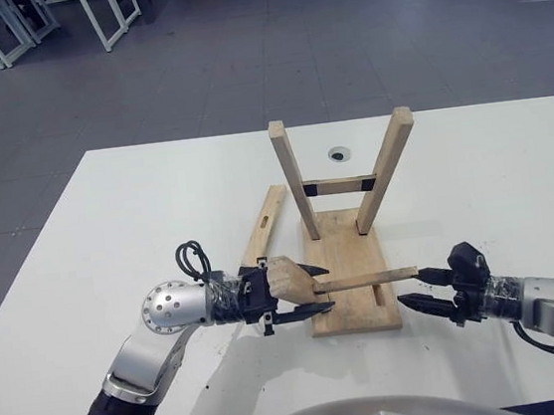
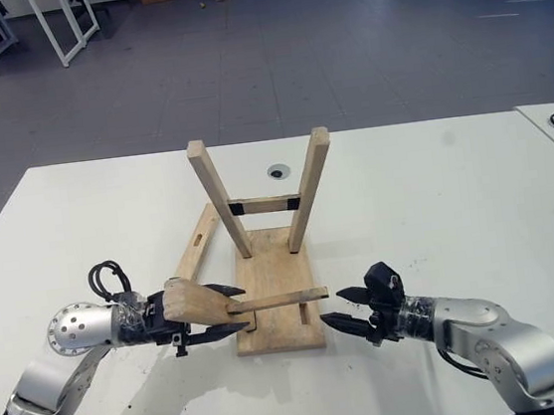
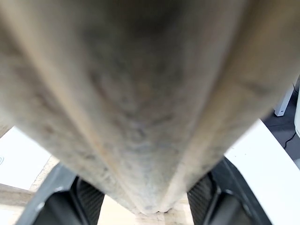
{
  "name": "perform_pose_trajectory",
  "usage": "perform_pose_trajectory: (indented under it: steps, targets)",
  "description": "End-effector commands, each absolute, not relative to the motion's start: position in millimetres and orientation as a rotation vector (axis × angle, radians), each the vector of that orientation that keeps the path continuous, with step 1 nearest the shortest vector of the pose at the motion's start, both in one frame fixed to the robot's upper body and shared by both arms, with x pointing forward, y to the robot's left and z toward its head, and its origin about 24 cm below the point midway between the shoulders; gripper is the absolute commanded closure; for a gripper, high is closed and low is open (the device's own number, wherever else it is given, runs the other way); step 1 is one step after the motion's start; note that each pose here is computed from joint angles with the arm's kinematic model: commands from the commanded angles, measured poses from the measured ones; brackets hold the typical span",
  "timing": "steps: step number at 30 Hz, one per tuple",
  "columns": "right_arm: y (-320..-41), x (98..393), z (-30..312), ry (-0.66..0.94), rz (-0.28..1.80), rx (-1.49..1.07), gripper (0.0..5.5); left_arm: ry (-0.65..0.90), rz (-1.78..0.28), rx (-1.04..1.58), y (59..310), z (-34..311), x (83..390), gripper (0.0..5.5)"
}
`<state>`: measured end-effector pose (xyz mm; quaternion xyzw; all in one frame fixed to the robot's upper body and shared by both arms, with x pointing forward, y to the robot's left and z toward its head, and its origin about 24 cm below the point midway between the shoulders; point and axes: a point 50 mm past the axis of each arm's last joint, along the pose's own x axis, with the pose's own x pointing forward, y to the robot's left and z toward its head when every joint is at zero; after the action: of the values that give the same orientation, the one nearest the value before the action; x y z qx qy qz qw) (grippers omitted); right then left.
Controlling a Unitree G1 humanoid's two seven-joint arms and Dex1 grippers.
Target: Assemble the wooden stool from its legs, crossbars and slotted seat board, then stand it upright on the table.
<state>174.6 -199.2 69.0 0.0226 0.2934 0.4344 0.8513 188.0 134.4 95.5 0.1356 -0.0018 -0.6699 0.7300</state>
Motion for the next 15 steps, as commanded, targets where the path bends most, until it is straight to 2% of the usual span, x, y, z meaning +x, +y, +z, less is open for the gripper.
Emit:
perform_pose_trajectory:
  steps: [1,9,10,15]
  targets:
    - [-182.6,181.8,66.2,0.556,0.907,-0.124,1.99,0.497,-1.382,0.380,168.2,29.5,183.1,3.45]
    - [-177.9,175.3,37.6,0.625,0.860,-0.198,1.99,0.317,-1.401,0.473,165.4,66.1,213.8,3.45]
    - [-177.6,175.2,36.3,0.625,0.852,-0.196,1.99,0.290,-1.398,0.479,163.8,70.3,216.3,3.07]
    - [-175.6,172.9,31.3,0.634,0.837,-0.190,1.99,0.203,-1.349,0.513,162.3,88.5,228.2,2.24]
